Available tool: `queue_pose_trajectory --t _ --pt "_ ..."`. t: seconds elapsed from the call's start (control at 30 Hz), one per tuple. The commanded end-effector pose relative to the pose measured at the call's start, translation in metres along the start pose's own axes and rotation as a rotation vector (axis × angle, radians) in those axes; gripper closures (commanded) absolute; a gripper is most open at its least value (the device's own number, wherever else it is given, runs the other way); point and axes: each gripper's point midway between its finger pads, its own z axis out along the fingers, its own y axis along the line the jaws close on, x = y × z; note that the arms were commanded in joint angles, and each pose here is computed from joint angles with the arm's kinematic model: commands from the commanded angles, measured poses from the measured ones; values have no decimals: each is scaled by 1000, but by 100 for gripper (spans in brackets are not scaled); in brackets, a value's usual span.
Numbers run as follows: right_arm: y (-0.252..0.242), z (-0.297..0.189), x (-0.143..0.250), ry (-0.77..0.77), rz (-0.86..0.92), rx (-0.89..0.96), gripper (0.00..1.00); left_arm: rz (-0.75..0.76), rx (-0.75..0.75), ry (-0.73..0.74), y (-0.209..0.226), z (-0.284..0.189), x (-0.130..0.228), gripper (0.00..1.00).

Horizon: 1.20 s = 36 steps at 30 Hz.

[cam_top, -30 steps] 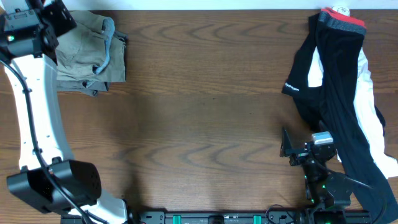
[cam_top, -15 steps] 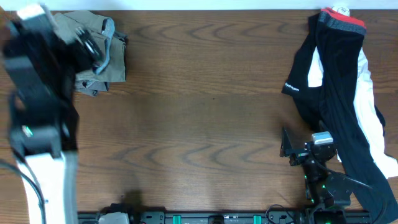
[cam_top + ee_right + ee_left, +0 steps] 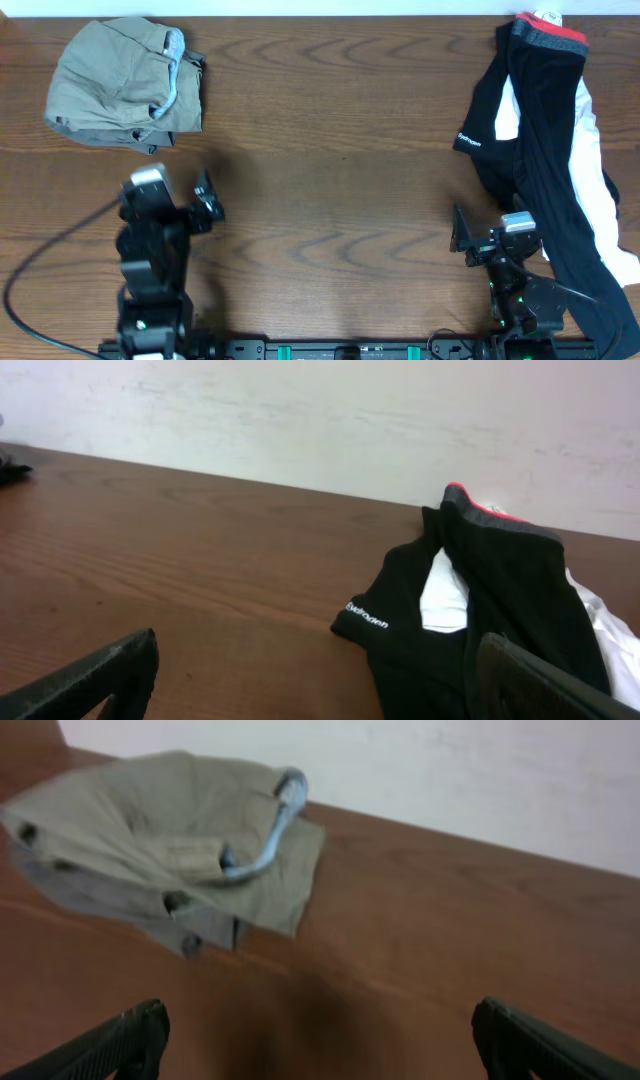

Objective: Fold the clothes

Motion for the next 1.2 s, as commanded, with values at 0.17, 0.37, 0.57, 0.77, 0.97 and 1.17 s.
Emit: queue_pose_trajectory --t 0.17,0.37,0.57,0.77,0.97,1.17 --pt "-1 0 0 -1 8 4 1 5 63 -83 0 -13 40 2" --pt "-1 0 0 -1 8 3 1 20 60 -74 4 -16 60 2" --pt "-1 0 0 -1 8 4 1 62 62 -92 4 -21 61 2" --pt "-1 0 0 -1 8 4 1 65 51 -98 6 -22 59 2" --pt "-1 0 0 -1 8 4 1 64 53 -100 6 -22 59 2" --pt "-1 0 0 -1 8 3 1 64 53 -100 6 -22 59 2"
